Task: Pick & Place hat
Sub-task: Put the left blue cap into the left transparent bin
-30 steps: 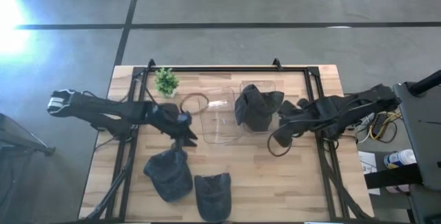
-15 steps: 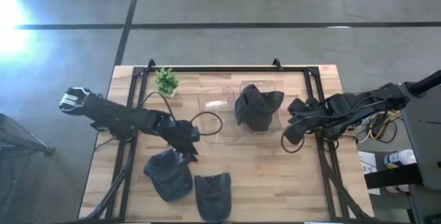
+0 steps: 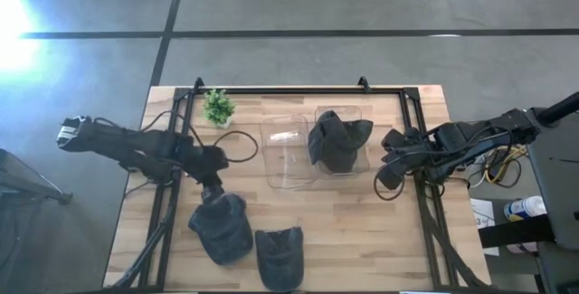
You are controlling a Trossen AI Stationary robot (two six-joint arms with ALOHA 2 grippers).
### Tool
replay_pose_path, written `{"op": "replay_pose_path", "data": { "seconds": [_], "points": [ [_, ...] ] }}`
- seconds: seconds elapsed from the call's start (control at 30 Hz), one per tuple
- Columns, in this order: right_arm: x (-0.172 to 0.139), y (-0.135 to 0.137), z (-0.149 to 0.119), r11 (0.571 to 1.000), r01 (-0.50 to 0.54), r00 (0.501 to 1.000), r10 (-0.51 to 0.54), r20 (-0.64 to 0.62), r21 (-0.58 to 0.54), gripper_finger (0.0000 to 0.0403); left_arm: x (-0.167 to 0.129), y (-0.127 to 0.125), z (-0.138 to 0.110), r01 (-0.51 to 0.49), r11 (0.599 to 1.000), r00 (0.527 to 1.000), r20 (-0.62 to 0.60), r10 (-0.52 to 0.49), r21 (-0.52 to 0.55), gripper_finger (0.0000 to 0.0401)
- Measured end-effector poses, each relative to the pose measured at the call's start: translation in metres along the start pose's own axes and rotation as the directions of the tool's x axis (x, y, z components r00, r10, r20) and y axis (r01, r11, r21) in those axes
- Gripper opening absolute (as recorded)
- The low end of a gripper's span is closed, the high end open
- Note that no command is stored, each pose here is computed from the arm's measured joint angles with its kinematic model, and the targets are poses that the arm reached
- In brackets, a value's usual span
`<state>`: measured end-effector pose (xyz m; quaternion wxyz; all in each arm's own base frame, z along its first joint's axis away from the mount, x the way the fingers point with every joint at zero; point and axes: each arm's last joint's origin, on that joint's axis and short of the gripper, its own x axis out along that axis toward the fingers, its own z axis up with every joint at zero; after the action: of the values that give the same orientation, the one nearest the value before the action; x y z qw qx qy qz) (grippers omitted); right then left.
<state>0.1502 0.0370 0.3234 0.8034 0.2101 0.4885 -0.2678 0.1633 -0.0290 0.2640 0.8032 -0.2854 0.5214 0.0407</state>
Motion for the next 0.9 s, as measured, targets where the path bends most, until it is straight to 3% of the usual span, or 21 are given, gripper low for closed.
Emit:
{"op": "replay_pose_path", "data": {
  "seconds": [0.27, 0.7, 0.9],
  "points": [
    [-0.001, 0.001, 0.001, 1.000, -0.003, 1.000, 0.003, 0.007, 0.003, 0.0008, 0.029, 0.022, -0.026, 0.049, 0.993, 0.987, -0.144, -0.065, -0.109, 0.0165],
    [-0.005, 0.001, 0.003, 1.000, -0.016, 1.000, 0.015, 0.017, 0.012, 0.0009, 0.054, 0.037, -0.042, 0.070, 0.989, 0.969, -0.228, -0.099, -0.133, 0.0165],
    [-0.005, 0.001, 0.003, 1.000, -0.019, 1.000, 0.019, 0.020, 0.013, 0.0009, 0.060, 0.037, -0.041, 0.104, 0.987, 0.972, -0.198, -0.127, -0.123, 0.0165]
  ]
}}
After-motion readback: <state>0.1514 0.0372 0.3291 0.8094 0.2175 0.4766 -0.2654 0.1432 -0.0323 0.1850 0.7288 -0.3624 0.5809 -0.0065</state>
